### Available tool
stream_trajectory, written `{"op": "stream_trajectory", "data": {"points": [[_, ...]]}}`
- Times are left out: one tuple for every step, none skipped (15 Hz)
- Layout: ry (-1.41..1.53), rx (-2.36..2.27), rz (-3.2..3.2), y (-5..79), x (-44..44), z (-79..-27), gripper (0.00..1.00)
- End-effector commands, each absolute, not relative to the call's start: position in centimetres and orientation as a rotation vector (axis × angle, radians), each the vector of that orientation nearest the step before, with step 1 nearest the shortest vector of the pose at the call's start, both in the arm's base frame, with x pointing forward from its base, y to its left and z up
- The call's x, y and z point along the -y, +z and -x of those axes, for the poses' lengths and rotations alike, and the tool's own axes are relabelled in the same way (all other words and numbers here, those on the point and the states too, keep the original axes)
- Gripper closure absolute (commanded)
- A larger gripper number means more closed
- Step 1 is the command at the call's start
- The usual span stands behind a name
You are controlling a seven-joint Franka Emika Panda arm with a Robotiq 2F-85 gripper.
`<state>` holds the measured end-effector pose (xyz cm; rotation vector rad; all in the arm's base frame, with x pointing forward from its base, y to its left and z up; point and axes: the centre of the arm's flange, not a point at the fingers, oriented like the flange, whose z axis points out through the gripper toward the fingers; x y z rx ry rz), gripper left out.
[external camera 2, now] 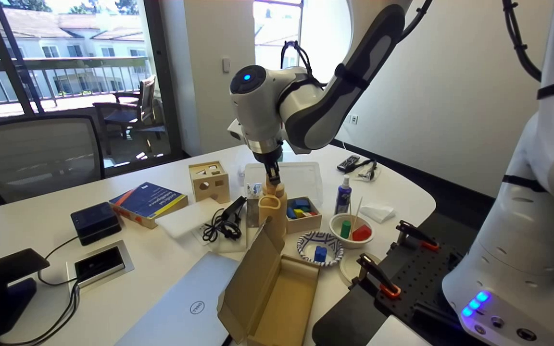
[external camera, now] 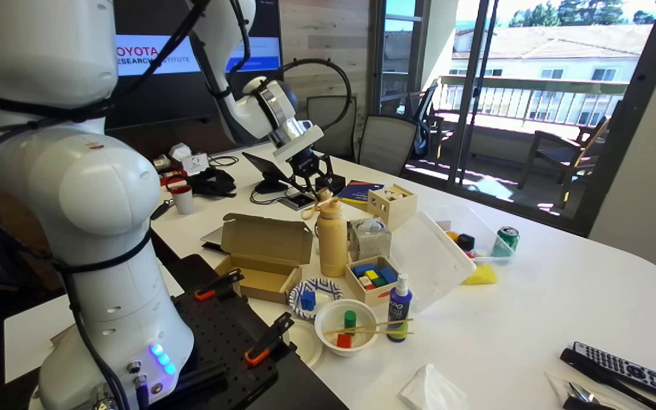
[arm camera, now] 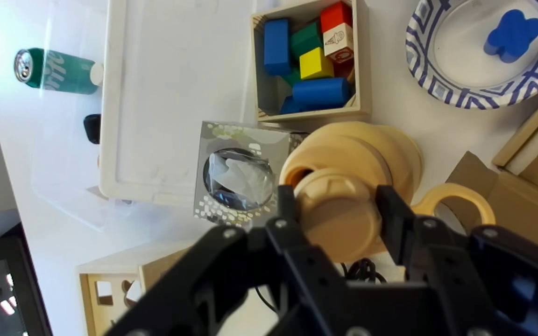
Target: Open the lid of the beige bottle
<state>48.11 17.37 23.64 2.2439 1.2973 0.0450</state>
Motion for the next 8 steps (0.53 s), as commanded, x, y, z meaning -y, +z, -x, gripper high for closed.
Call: {"op": "stream_trajectory", "data": {"points": [[0.034, -1.269, -2.225, 22.95, -17.78, -47.15, 0.79], [0.041, -1.265, -2.221, 22.83, -17.79, -47.16, 0.79], [0.046, -1.259, -2.216, 22.80, -17.78, -47.18, 0.79], [0.057, -1.252, -2.215, 22.80, -17.81, -47.20, 0.79], [0.066, -1.248, -2.207, 22.75, -17.81, -47.22, 0.79], [0.073, -1.238, -2.200, 22.70, -17.81, -47.25, 0.79], [0.081, -1.229, -2.195, 22.70, -17.85, -47.23, 0.79], [0.086, -1.227, -2.190, 22.62, -17.87, -47.24, 0.79]]}}
